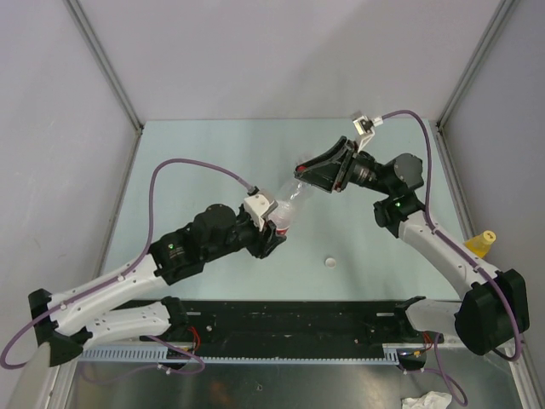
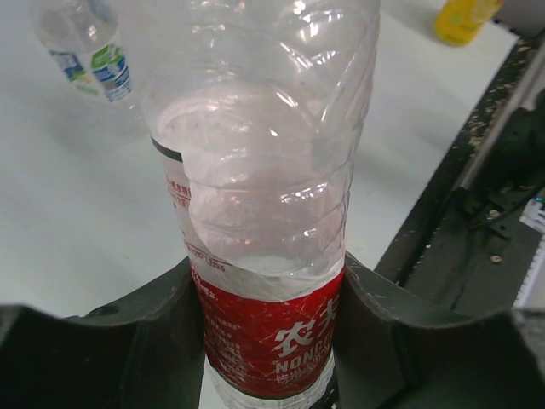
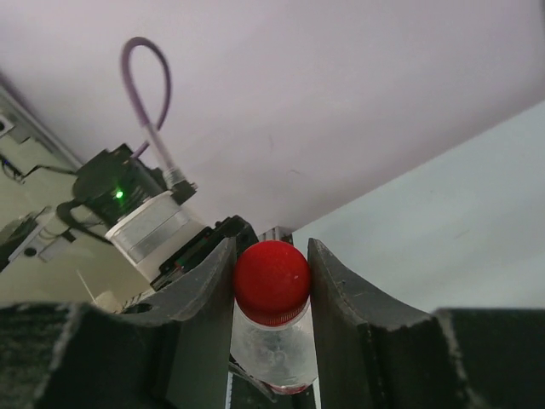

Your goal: Unscrew the bottle caps

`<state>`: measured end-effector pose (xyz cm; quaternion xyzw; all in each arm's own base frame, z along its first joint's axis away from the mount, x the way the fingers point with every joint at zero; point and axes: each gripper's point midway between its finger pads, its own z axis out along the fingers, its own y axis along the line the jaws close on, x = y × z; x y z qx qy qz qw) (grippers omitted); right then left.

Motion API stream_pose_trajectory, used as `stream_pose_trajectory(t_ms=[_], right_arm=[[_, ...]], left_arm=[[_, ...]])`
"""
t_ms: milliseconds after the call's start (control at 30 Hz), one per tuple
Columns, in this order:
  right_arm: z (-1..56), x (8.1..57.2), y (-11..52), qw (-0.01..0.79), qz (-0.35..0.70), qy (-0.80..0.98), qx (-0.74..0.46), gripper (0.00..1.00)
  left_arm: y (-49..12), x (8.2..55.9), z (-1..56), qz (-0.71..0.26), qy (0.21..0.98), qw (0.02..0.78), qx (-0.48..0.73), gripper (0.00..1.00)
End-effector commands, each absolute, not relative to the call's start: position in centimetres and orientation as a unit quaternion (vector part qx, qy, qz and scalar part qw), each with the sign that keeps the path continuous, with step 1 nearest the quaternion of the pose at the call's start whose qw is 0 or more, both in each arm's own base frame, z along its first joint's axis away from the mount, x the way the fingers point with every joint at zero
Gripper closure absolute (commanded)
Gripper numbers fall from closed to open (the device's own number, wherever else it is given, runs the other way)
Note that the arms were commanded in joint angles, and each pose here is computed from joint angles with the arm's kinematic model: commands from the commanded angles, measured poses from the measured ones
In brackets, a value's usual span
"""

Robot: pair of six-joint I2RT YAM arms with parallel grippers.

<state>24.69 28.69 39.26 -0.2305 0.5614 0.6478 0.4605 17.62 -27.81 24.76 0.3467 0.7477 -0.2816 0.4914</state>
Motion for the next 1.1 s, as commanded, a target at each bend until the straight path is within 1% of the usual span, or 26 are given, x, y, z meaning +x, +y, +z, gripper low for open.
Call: stream_pose_trajectory(t_ms=[0, 267, 367, 567, 600, 633, 700, 800, 900, 933, 967, 1067], right_arm=[[41.4, 21.4, 28.3, 0.464, 0.673, 0.493, -0.297, 1.0], [42.9, 18.8, 27.7, 0.457, 0.699, 0.431, -0.341, 1.0], [43.1, 18.7, 27.6, 0.454, 0.707, 0.425, -0.337, 1.0], [43.3, 19.3, 27.5, 0.456, 0.711, 0.429, -0.32, 1.0], [43.4, 19.5, 27.4, 0.457, 0.71, 0.433, -0.315, 0.95], [43.4, 19.7, 27.3, 0.459, 0.709, 0.436, -0.312, 0.88], [43.4, 20.0, 27.1, 0.464, 0.704, 0.442, -0.307, 0.66], [43.7, 20.0, 26.8, 0.472, 0.698, 0.444, -0.304, 0.36], [44.2, 20.0, 26.4, 0.481, 0.694, 0.444, -0.3, 0.09], [44.2, 20.1, 26.3, 0.483, 0.693, 0.446, -0.297, 0.05], [44.3, 20.1, 26.2, 0.485, 0.692, 0.447, -0.295, 0.03], [44.8, 20.2, 25.5, 0.491, 0.69, 0.447, -0.288, 0.01]], left_arm=[[-31.0, 13.6, 28.9, -0.397, 0.642, 0.496, 0.429, 0.75], [-31.6, 9.8, 31.2, -0.469, 0.565, 0.478, 0.482, 0.75], [-31.3, 9.7, 31.6, -0.471, 0.561, 0.483, 0.479, 0.75], [-31.0, 10.6, 31.1, -0.458, 0.581, 0.493, 0.457, 0.76], [-31.0, 10.8, 31.1, -0.456, 0.585, 0.494, 0.454, 0.76], [-31.0, 11.0, 30.9, -0.453, 0.588, 0.495, 0.451, 0.76], [-31.0, 11.3, 30.8, -0.447, 0.595, 0.497, 0.446, 0.76], [-31.0, 11.8, 30.6, -0.439, 0.602, 0.501, 0.44, 0.76], [-31.1, 12.4, 30.3, -0.429, 0.61, 0.504, 0.435, 0.76], [-31.1, 12.5, 30.2, -0.427, 0.613, 0.505, 0.433, 0.75], [-31.1, 12.7, 30.2, -0.425, 0.615, 0.507, 0.431, 0.75], [-31.0, 13.1, 30.0, -0.419, 0.62, 0.509, 0.425, 0.75]])
